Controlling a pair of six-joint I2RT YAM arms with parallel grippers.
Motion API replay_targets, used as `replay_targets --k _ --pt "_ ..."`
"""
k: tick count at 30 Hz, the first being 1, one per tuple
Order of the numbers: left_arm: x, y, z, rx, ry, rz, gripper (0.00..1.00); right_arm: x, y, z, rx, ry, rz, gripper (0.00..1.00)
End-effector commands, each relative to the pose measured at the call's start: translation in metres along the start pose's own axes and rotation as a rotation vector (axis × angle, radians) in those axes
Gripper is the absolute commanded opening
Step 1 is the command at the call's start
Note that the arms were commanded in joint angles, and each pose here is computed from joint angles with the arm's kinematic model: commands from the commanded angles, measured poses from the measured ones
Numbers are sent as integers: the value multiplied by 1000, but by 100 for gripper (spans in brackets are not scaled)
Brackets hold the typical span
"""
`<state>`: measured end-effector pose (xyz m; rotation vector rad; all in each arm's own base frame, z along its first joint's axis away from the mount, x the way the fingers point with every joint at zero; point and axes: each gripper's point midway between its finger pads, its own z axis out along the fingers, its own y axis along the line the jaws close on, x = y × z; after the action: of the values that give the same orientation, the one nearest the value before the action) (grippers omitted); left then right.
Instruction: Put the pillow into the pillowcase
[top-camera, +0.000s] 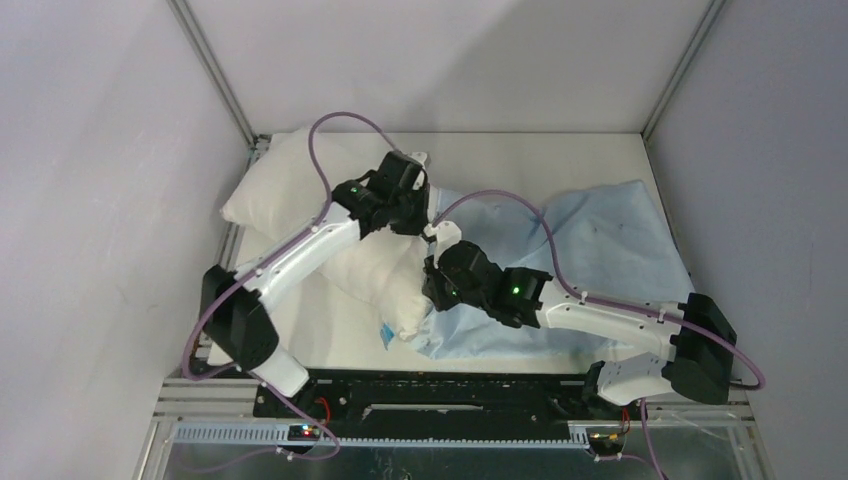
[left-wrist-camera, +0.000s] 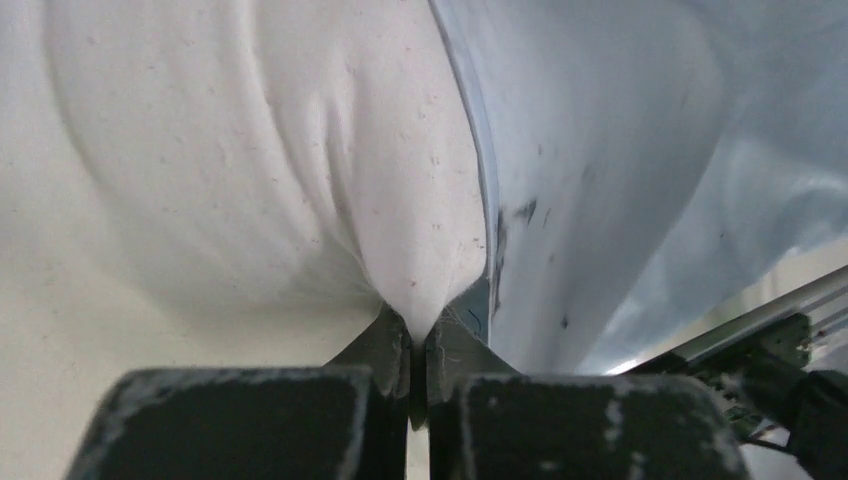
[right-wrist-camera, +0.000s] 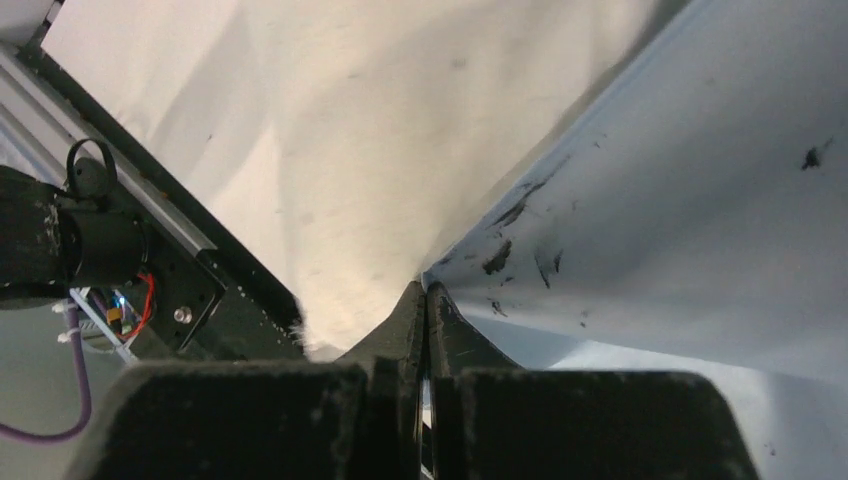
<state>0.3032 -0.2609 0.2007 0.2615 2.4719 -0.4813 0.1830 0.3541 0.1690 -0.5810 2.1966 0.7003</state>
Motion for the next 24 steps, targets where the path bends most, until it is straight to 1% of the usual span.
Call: replay_targets --k 1,3,5,9,10,11,12,13,15,17,21,22,23,24 --pt "-35 -22 42 174 -112 -173 0 -1 22 -4 -120 12 4 0" --pt "-35 -16 63 169 -155 -239 0 2 21 -3 -128 27 12 0" --pt "-33 -10 78 156 -172 -265 0 1 19 -3 -133 35 28 0" --pt "-30 -5 85 150 -198 -265 0 -8 5 -7 -113 20 72 0" --pt "-29 -7 81 160 -193 -250 5 -9 2 -6 -111 21 84 0" --pt "-28 -11 76 179 -190 -230 13 -10 -4 -6 -100 26 97 2" --pt "-29 -14 66 185 -201 -213 32 -9 -9 -6 -82 32 109 7" --pt "-28 -15 55 188 -209 -196 38 -8 -15 -5 -59 34 112 12" --pt "-26 -14 31 187 -227 -175 49 -6 -25 -6 -13 39 107 21" --pt "-14 -2 10 131 -203 -164 61 -3 -31 -10 18 46 104 29" --pt "7 26 -37 7 -218 -125 75 8 -38 -16 86 66 93 41" --pt "17 33 -44 -22 -207 -115 78 12 -37 -18 103 72 82 46" --pt "26 40 -52 -46 -204 -105 83 16 -35 -20 112 77 73 48" --pt "36 46 -57 -69 -193 -94 86 21 -32 -21 121 84 72 51"
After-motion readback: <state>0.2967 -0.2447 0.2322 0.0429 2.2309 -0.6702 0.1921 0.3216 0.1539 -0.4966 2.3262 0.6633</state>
